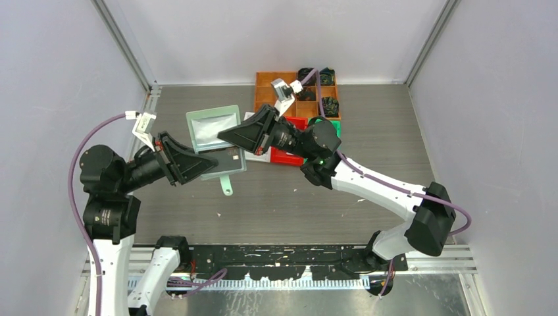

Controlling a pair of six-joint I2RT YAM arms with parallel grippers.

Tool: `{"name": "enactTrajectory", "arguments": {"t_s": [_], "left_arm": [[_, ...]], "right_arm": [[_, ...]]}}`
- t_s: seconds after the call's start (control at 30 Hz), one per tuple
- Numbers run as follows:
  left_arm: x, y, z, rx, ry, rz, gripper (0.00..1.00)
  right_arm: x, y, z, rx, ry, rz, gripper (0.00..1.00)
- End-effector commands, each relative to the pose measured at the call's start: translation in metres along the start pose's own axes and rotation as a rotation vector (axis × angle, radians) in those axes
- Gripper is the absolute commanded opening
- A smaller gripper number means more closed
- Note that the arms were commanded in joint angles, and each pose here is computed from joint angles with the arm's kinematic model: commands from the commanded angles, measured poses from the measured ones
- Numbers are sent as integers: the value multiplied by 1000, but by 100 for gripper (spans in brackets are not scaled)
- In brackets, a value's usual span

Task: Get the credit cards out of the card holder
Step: Remove the credit card from the card holder.

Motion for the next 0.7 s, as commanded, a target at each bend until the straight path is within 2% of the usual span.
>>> {"name": "enactTrajectory", "arguments": {"t_s": [0.0,0.13,0.2,0.27,0.43,0.67], "left_arm": [[-6,-4,4,32,109,22,21],[-2,-13,17,116,284,7,2],[2,-17,24,170,359,2,0],[5,-23,35,243,376,4,0],[9,-29,45,331,422,11,0],[15,-32,50,380,443,7,0]], "right_arm": [[28,-4,-24,-48,-50,-53,6],[26,-10,-20,104,-90,-52,34],[27,-17,-12,228,-106,-78,49],[30,-25,1,358,-127,-113,57],[25,-42,20,564,-175,-106,54],[17,-56,35,720,-265,-110,50]]}}
Point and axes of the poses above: each gripper's point midway between its finger pads, its own y axis out along the fingers, its own x axis along the line the jaws close on, z = x × y, the point moved 3 cm from there along -y, back along the fingers, and after that the axes turned 10 degrees about -y, right-handed, at the moved point
